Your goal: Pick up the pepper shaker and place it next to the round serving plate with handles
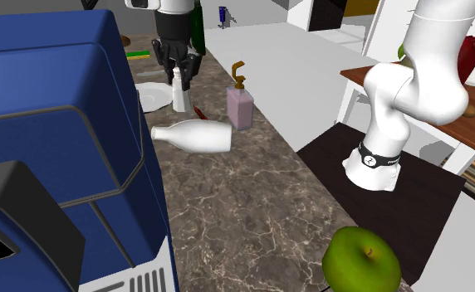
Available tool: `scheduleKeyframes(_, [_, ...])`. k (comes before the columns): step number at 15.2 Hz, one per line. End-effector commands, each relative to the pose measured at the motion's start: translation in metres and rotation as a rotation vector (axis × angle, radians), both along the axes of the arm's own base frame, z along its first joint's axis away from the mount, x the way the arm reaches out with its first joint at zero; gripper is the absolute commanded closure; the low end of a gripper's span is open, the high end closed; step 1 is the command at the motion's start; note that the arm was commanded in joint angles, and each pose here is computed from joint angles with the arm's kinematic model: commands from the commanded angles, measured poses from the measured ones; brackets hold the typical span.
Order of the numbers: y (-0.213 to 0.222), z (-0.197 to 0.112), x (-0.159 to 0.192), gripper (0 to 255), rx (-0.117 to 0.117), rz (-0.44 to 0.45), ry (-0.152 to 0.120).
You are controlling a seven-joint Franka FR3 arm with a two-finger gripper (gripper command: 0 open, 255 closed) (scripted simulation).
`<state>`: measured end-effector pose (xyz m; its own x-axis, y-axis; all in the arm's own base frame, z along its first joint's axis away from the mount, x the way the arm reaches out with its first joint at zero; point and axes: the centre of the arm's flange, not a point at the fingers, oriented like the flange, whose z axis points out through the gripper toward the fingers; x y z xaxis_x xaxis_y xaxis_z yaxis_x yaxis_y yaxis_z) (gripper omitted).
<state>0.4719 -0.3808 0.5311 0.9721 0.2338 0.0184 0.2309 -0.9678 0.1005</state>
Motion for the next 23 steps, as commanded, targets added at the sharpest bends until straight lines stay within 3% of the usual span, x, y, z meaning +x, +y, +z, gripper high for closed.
scheduleKeyframes(1, [-0.022, -0.001, -0.014, 255, 0.000, 0.001, 0.000])
scheduleKeyframes(17, [-0.218, 0.000, -0.112, 255, 0.000, 0.001, 0.000])
scheduleKeyframes(23, [-0.218, -0.031, -0.112, 255, 0.000, 0.001, 0.000])
